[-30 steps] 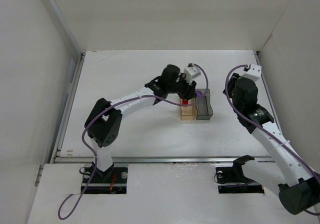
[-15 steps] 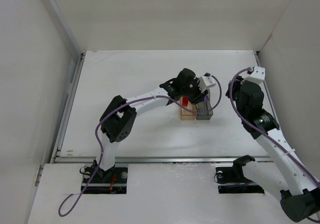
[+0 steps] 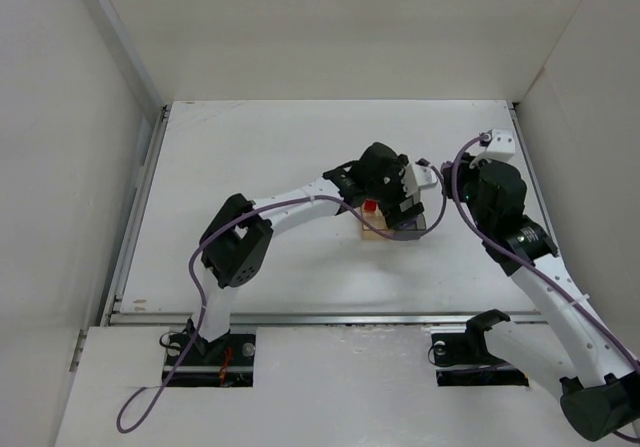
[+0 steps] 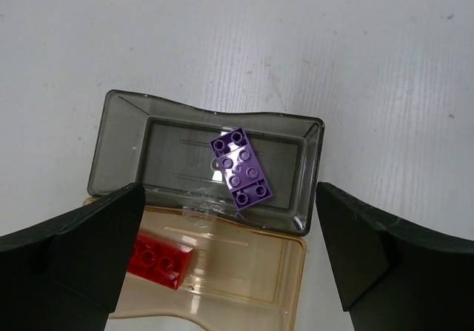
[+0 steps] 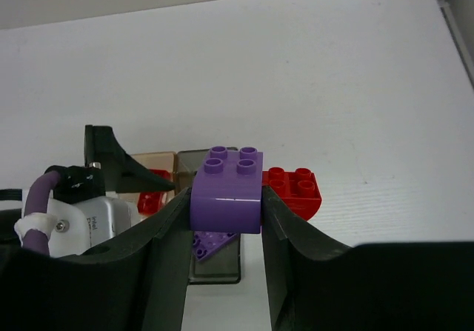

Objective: Sort the legos into containers by color

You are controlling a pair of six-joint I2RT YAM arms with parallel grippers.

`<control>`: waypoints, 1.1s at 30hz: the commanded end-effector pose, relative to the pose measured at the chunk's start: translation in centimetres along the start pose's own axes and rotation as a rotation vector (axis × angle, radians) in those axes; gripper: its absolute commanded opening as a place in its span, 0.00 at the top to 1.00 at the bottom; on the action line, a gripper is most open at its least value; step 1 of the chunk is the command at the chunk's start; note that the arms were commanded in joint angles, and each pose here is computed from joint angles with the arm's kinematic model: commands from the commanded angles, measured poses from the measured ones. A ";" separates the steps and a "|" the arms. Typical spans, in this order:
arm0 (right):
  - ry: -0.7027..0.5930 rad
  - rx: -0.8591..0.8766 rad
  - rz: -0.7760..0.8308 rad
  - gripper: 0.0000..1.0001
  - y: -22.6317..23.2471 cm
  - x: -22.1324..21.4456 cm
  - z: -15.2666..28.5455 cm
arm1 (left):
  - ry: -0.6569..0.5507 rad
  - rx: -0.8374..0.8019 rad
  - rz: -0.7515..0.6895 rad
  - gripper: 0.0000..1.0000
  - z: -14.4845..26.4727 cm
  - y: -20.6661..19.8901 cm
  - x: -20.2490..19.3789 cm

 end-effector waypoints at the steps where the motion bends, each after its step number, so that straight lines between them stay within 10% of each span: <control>1: -0.129 0.125 -0.007 1.00 1.3 4.6 1.4 | -0.170 -0.011 -0.098 0.00 5.7 -1.3 6.6; 17: -0.232 0.584 -0.568 1.00 8.2 11.0 4.0 | -0.664 0.087 0.183 0.00 21.2 -6.2 14.6; 33: -0.254 0.579 -0.629 1.00 9.4 10.2 6.1 | -0.700 0.178 0.324 0.15 18.7 -3.8 14.5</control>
Point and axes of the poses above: each gripper's point midway between its finger pads, its own z axis back along the fingers, its own y axis along the line the jaws close on, x = y × z, the point moved 3 cm from there along z, back along the fingers, and after that the axes turned 14 degrees about z, right-handed, at the moved point
